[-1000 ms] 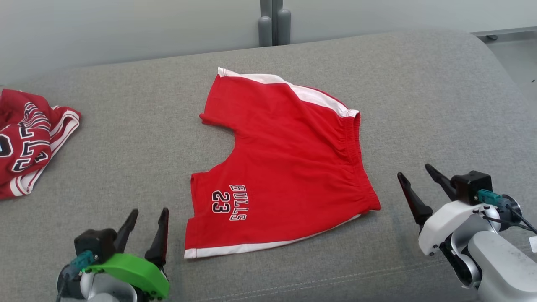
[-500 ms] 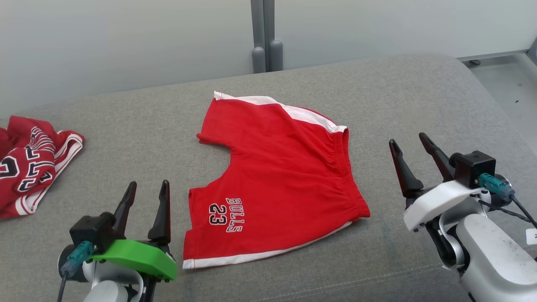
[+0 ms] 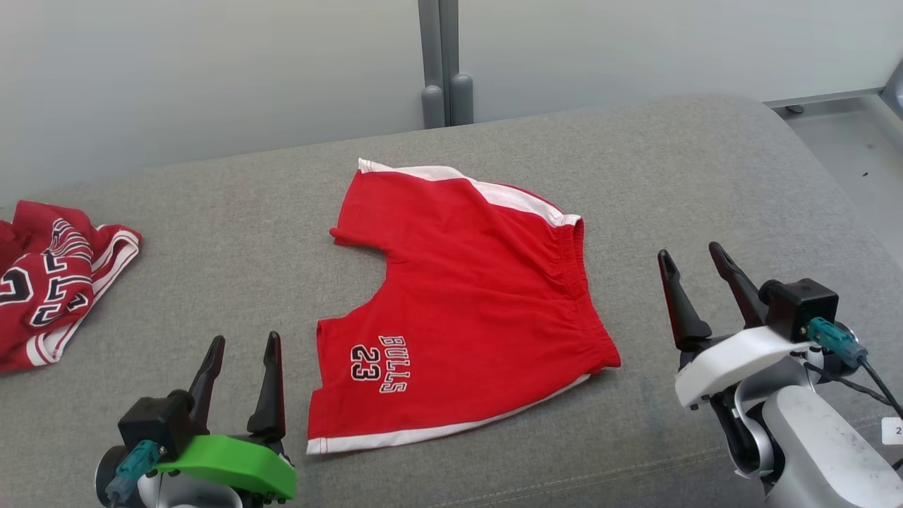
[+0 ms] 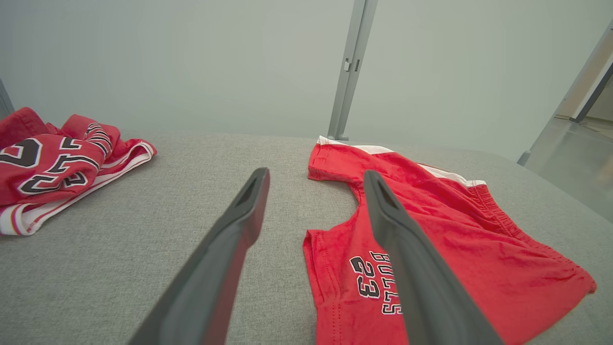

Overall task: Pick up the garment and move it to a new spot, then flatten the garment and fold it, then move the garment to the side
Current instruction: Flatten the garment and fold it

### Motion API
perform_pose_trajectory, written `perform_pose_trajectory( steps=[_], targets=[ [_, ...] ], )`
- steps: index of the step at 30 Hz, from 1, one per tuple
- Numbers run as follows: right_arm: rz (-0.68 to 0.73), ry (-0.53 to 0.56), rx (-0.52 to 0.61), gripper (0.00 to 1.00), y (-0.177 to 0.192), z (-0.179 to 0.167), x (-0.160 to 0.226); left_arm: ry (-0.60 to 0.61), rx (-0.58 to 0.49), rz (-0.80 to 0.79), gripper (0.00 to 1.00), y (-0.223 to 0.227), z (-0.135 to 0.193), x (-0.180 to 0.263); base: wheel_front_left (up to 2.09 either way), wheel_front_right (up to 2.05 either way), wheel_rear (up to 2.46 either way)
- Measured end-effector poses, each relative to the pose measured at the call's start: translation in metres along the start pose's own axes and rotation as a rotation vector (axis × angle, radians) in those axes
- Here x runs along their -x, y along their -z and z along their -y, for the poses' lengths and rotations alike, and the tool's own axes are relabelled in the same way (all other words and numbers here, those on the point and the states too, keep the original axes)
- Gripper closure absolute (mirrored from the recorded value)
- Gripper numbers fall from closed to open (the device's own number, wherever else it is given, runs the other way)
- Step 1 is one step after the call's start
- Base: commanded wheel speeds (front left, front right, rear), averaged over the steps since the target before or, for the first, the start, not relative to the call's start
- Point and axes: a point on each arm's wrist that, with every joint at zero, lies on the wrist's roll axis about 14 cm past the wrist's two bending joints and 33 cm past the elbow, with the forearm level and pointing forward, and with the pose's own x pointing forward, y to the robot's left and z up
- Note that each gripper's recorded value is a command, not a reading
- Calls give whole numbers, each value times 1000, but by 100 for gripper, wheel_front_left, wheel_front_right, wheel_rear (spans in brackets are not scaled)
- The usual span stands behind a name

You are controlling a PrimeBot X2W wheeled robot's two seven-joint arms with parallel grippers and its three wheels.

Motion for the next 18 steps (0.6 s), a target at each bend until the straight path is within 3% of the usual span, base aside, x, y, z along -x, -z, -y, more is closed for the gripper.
perform_pose_trajectory(
  steps=[18],
  targets=[
    [19,-13,6,0,-3,-9,-1,-48,2,7,0,2,-6,9,0,0,0]
  ],
)
